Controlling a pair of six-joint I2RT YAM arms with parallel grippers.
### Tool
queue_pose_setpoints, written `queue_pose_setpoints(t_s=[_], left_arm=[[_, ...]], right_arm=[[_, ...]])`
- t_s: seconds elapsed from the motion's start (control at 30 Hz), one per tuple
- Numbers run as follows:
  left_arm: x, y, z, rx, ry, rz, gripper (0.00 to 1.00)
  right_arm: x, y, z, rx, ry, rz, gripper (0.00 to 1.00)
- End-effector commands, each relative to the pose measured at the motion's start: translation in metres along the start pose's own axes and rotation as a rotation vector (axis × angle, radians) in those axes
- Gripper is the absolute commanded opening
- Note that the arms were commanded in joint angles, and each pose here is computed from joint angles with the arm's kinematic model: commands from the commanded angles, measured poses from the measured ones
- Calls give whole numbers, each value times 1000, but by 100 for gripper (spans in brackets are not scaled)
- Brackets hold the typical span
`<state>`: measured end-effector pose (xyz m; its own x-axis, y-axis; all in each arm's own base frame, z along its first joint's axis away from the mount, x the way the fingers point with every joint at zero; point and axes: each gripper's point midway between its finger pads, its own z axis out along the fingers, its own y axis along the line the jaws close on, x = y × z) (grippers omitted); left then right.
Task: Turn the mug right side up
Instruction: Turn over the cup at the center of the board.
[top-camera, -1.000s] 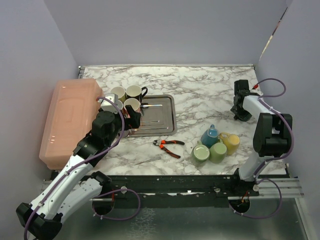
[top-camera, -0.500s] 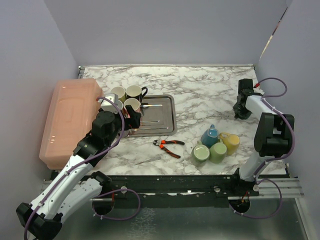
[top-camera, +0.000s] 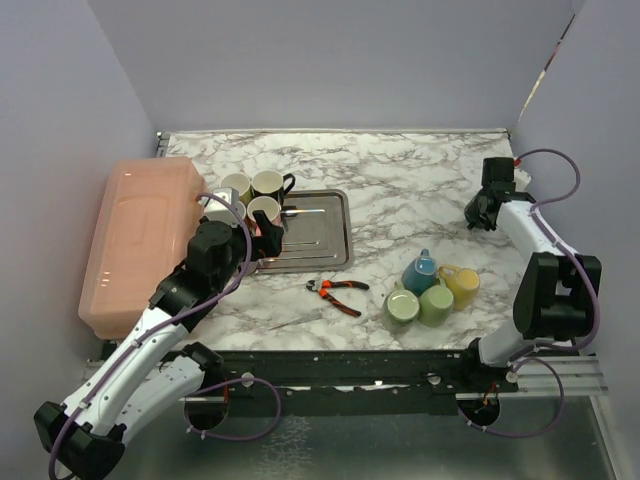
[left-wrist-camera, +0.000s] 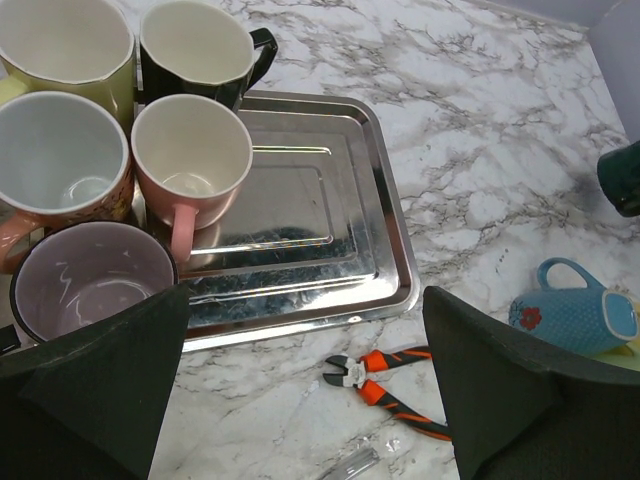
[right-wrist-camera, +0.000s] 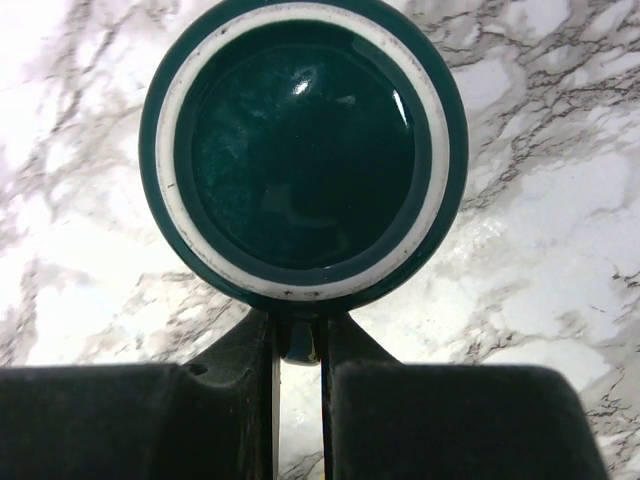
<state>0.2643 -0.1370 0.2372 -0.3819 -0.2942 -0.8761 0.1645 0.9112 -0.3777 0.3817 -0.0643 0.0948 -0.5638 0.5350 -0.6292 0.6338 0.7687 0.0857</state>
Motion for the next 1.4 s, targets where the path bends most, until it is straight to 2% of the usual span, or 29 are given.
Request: queue_pose_setpoints(t_s=[0.0, 0.17, 0.33, 0.57, 0.73, 0.87, 1.07, 1.27, 1.3, 1.37], left_arm=[[6, 0, 4, 3, 17, -20, 99], [8, 3, 6, -15, 16, -28, 99], [12, -5, 8, 18, 40, -46, 99], [7, -69, 6, 333, 60, -197, 99], [-15, -114, -4, 587, -9, -313, 99], [-27, -133, -16, 714, -54, -382, 99], [-38, -182, -50, 945, -88, -328, 99], [-37, -210, -60, 1000, -101, -311, 99], [-39, -211, -58, 997, -112, -334, 97], [-47, -214, -60, 1021, -157, -405, 84]], right_arm=[[-23, 45, -34, -171, -122, -25, 0], [-17, 94, -77, -334, -175, -82, 0], [-11, 149, -146, -665, -248, -128, 1], [15, 194, -262, -1212, -328, -204, 0], [30, 191, -333, -1504, -362, -226, 0], [38, 178, -381, -1693, -387, -222, 1], [45, 161, -428, -1888, -402, -194, 1], [48, 146, -456, -2003, -395, -153, 0], [48, 144, -459, -2016, -391, -151, 1], [51, 143, -460, -2024, -396, -151, 1]])
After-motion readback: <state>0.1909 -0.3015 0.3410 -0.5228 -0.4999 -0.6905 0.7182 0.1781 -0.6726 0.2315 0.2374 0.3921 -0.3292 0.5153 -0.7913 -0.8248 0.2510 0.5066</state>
